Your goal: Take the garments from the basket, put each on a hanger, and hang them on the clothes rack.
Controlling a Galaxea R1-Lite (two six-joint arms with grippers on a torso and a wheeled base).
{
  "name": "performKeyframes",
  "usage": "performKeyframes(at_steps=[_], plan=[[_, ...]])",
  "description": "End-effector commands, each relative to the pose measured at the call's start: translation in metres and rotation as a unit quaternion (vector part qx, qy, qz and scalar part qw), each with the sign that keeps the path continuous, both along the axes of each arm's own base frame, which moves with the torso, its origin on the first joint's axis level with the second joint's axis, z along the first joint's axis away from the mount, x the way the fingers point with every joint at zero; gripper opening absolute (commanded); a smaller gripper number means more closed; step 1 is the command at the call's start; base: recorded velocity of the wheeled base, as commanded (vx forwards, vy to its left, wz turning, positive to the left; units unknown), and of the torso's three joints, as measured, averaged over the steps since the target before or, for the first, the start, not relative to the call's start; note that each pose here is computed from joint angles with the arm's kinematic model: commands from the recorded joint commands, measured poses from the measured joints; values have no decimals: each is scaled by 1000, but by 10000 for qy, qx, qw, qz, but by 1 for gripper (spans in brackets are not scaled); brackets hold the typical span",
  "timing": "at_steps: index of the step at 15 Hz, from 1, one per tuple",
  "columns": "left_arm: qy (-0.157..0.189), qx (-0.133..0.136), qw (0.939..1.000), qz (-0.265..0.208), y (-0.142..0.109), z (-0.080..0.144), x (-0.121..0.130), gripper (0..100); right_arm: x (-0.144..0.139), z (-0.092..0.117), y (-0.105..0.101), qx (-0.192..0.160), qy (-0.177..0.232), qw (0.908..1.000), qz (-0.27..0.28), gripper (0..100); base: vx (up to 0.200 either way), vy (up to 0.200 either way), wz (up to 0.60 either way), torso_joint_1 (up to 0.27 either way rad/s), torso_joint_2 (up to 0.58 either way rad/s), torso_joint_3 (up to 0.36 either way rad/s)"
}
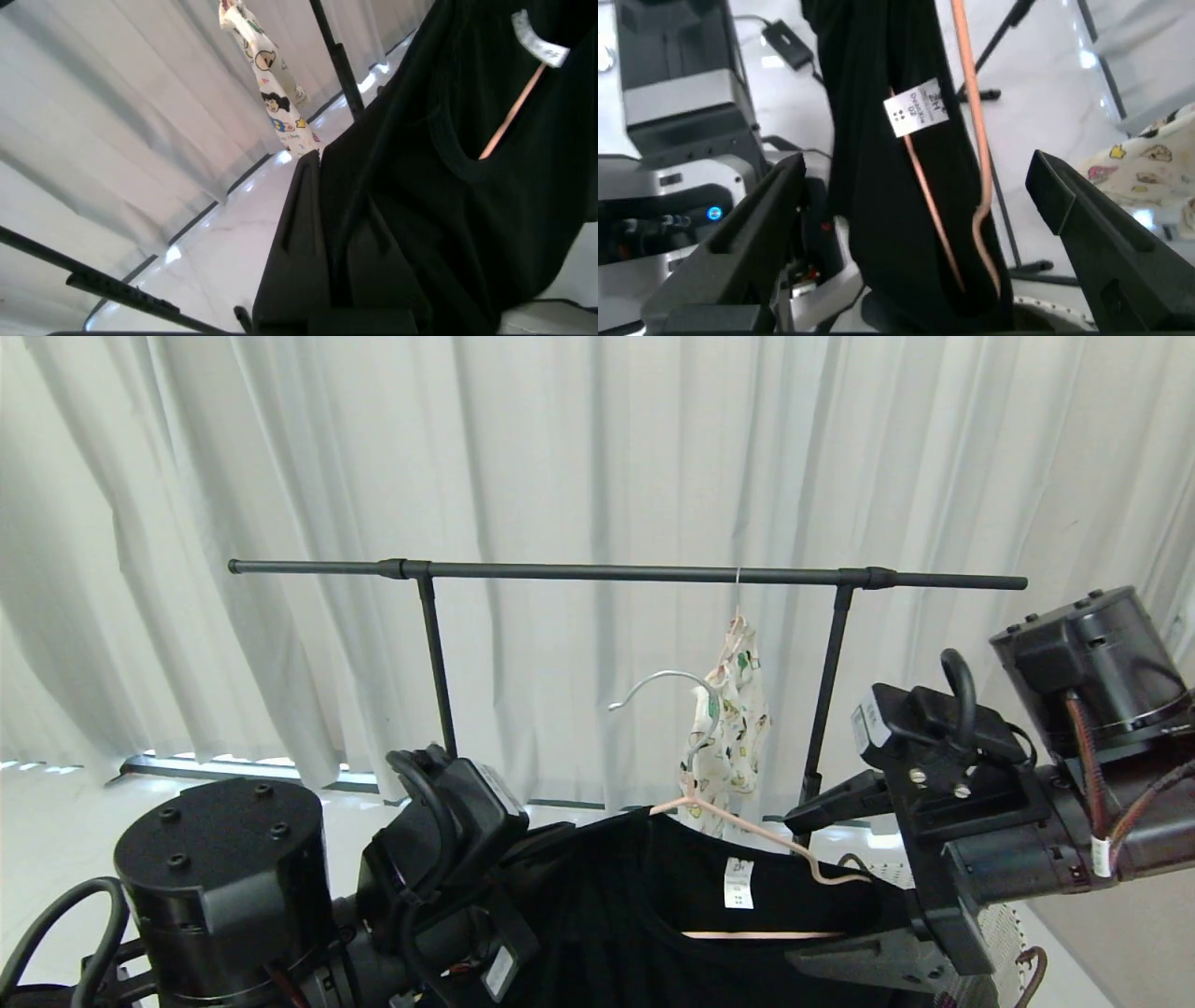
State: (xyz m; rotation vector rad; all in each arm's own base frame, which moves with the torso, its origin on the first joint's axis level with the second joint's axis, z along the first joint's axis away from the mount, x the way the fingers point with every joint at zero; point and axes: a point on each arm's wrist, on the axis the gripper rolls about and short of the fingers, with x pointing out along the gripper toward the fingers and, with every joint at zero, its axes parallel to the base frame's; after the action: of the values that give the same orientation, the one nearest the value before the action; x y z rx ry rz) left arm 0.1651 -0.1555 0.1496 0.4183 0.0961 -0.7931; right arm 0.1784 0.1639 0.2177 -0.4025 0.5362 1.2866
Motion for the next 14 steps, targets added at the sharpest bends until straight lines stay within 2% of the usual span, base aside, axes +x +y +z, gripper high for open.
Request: performKeyframes(at_steps=[1,3,7,14], plan=[[-54,-44,10000,-46,-1,1,-1,0,12,-13,9,-308,77,9993,-199,100,0,0,0,0,0,0],[-81,-70,9999,-99,-3,2,-3,0,18,-17,10,-422,73,9985,-353,100,0,0,0,0,0,0],[-70,-60,9998,-168,-6,1,-4,0,24,-17,18,-455,60,9984,-330,100,0,0,0,0,0,0],[-81,-71,9997,-214,-8,2,-6,0,25,-22,20,-552,86,9978,-352,100,0,0,0,0,0,0]])
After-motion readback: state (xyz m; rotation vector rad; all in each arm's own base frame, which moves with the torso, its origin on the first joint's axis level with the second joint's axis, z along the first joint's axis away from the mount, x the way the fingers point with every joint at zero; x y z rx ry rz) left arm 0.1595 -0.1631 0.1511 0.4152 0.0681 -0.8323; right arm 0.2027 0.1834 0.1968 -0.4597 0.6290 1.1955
